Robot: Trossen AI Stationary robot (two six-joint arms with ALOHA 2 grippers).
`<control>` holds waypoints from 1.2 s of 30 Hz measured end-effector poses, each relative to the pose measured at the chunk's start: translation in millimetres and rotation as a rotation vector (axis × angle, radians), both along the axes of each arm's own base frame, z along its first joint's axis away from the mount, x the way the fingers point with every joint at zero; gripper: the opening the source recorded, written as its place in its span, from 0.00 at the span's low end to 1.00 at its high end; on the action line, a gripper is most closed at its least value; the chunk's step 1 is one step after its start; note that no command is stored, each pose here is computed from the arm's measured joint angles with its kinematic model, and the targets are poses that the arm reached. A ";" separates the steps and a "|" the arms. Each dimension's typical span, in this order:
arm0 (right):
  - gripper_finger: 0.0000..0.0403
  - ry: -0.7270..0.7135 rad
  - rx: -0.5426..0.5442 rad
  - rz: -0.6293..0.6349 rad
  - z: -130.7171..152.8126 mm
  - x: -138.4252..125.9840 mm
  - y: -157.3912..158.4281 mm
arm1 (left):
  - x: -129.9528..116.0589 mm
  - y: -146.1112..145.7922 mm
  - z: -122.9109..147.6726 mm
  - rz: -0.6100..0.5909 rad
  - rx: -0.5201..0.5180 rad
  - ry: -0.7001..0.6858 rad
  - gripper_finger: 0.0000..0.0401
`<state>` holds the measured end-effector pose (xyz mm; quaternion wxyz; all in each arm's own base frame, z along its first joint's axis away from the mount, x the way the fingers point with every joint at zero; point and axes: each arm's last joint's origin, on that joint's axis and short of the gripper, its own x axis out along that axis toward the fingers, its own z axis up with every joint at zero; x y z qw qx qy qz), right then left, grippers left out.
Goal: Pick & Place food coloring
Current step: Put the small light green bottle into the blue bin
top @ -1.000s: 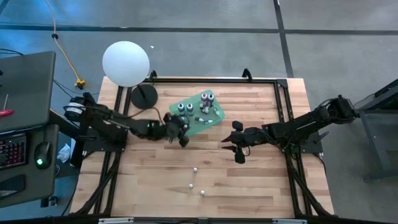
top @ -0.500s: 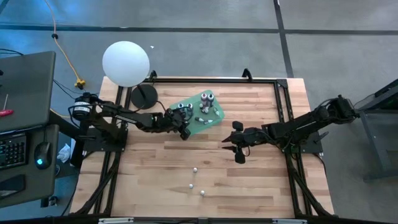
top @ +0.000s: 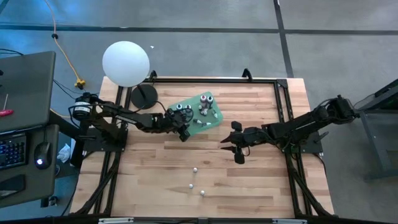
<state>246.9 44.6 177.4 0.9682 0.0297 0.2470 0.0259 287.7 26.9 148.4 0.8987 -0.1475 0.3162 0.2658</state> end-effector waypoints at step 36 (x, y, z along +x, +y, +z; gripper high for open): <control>0.31 -0.111 0.138 0.232 -65.8 42.2 13.7 | 24.8 -153.6 0.4 -0.516 -0.098 -0.154 0.38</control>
